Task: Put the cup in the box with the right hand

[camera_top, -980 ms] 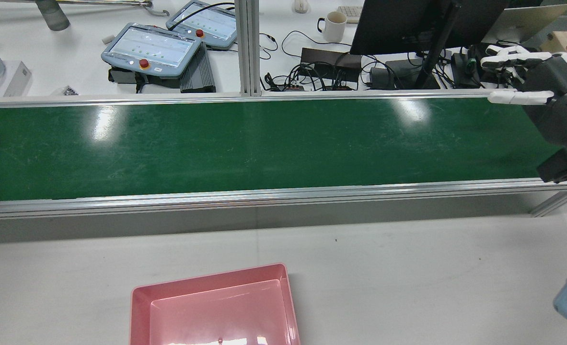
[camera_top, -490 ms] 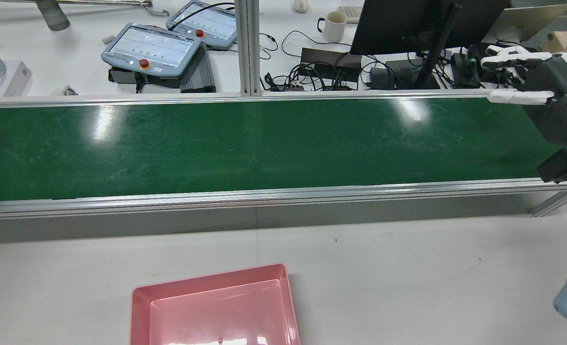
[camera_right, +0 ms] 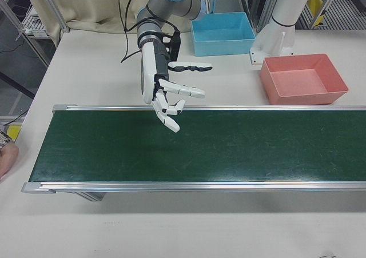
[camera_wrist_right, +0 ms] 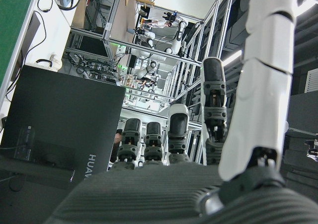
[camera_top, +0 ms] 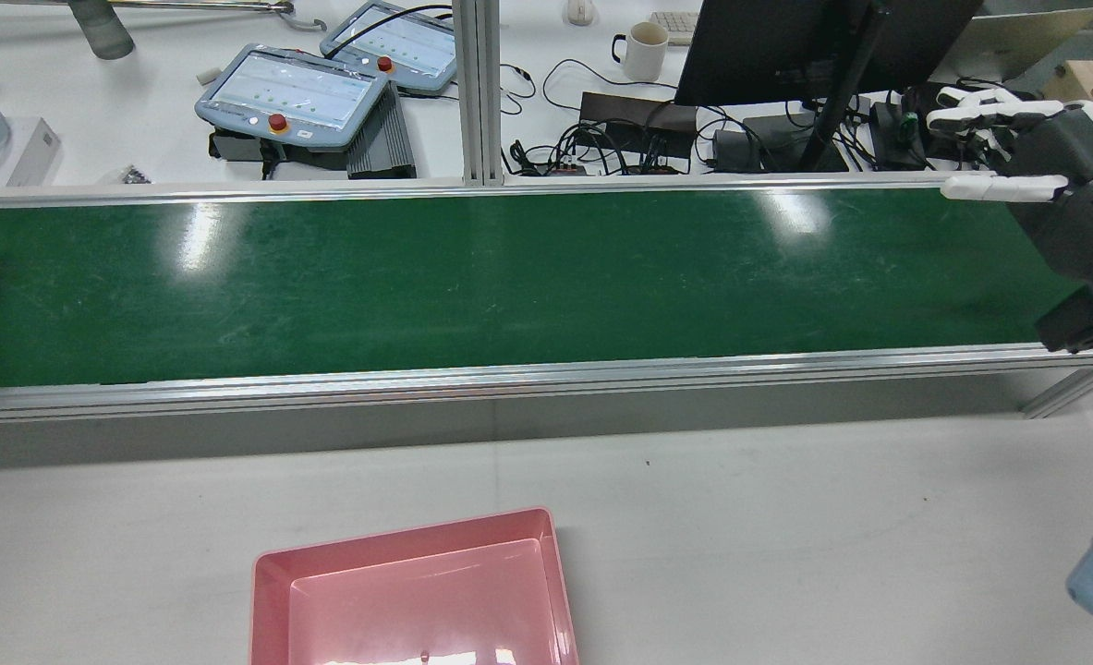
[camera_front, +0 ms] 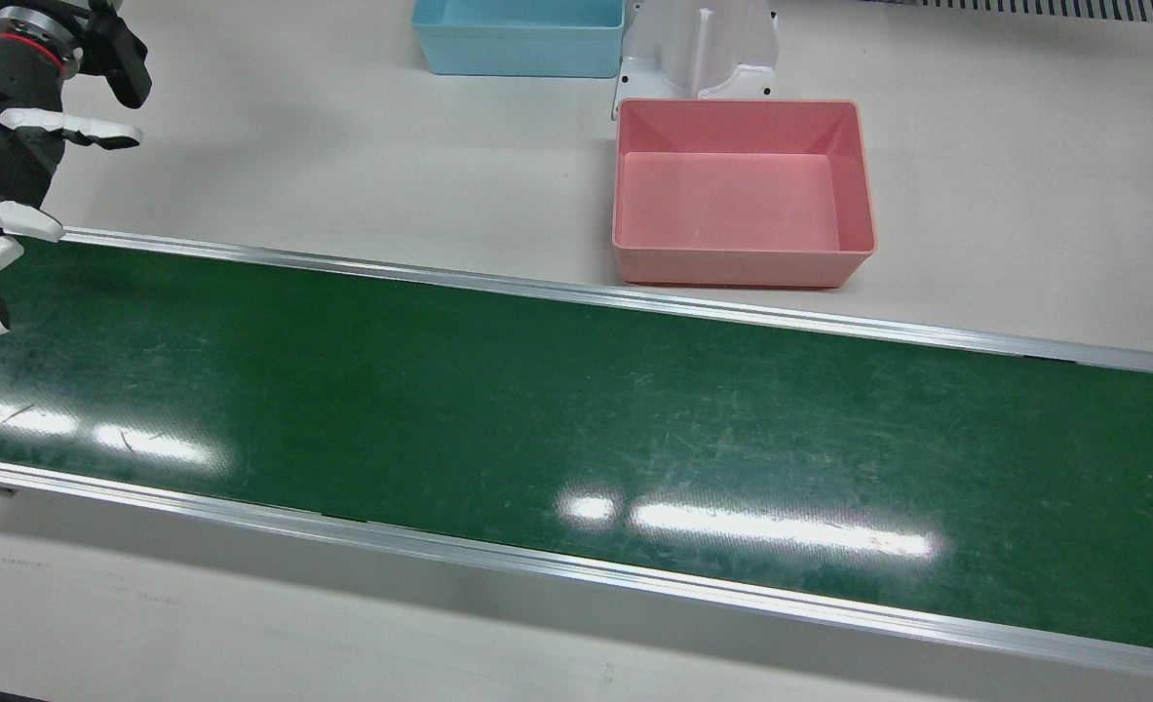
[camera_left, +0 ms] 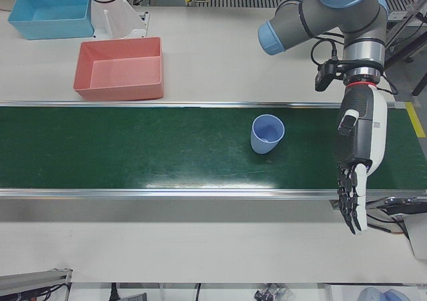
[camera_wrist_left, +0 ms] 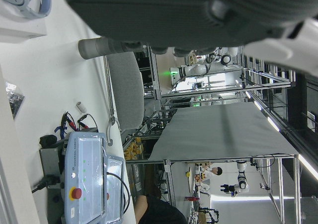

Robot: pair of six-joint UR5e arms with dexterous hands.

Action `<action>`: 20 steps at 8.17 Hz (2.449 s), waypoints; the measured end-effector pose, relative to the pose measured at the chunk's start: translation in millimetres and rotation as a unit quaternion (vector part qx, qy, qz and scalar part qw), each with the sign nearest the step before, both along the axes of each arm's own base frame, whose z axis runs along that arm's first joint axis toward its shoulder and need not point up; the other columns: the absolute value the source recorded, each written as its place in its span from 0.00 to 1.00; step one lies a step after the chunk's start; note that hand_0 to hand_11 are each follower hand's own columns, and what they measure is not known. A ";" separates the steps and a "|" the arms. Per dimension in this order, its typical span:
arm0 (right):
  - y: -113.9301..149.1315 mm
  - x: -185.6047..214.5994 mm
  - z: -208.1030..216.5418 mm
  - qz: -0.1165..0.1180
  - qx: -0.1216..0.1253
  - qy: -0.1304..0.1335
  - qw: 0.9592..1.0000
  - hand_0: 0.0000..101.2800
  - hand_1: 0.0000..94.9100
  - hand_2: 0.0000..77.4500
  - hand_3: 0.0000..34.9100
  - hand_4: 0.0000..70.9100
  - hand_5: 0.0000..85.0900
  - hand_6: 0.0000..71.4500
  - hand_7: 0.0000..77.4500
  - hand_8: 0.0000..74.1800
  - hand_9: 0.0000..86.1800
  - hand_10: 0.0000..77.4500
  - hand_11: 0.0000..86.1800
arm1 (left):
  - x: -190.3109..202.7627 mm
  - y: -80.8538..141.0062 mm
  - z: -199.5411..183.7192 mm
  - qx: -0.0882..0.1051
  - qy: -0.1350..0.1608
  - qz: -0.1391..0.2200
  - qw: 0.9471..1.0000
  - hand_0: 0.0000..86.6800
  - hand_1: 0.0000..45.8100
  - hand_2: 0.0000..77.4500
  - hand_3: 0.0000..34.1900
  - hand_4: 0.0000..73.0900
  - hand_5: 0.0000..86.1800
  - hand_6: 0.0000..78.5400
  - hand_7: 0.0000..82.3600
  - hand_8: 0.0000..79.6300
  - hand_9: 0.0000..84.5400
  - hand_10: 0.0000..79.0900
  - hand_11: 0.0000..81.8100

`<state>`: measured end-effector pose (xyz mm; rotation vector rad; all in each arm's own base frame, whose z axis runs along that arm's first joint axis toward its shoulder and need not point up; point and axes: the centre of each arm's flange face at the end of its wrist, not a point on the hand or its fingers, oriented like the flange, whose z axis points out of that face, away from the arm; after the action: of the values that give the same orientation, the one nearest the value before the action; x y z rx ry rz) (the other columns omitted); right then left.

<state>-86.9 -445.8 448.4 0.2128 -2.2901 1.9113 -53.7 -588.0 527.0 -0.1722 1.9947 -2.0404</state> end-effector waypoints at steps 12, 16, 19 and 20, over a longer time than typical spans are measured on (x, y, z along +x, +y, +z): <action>1.2 -8.7 0.2 -0.010 0.000 0.001 1.000 0.57 0.22 0.15 0.00 0.62 0.08 0.21 0.81 0.04 0.18 0.13 0.20 | 0.0 0.0 0.0 0.000 0.000 0.000 1.000 0.00 0.01 0.01 0.00 0.00 0.00 0.00 0.00 0.00 0.01 0.00 0.00; 0.3 -4.2 -0.7 -0.005 0.001 -0.001 1.000 0.55 0.21 0.11 0.18 0.28 0.06 0.09 0.42 0.01 0.06 0.09 0.13 | 0.0 0.1 0.1 0.000 0.000 0.000 1.000 0.00 0.01 0.01 0.00 0.00 0.00 0.00 0.00 0.00 0.01 0.00 0.00; -3.6 -4.7 -5.8 -0.002 0.008 -0.007 1.000 0.53 0.03 0.02 0.22 0.35 0.04 0.06 0.39 0.01 0.06 0.04 0.09 | 0.0 0.1 0.2 0.000 0.000 0.000 1.000 0.00 0.01 0.01 0.00 0.00 0.00 0.00 0.00 0.00 0.01 0.00 0.00; -4.8 -4.7 -7.4 -0.001 0.010 -0.010 1.000 0.50 0.02 0.01 0.23 0.35 0.03 0.06 0.39 0.01 0.06 0.06 0.09 | 0.0 0.0 0.0 0.000 0.000 0.000 1.000 0.00 0.01 0.01 0.00 0.00 0.00 0.00 0.00 0.00 0.01 0.00 0.00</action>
<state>-91.7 -450.6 440.9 0.1946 -2.3212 1.8983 -53.6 -588.0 527.0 -0.1723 1.9948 -2.0404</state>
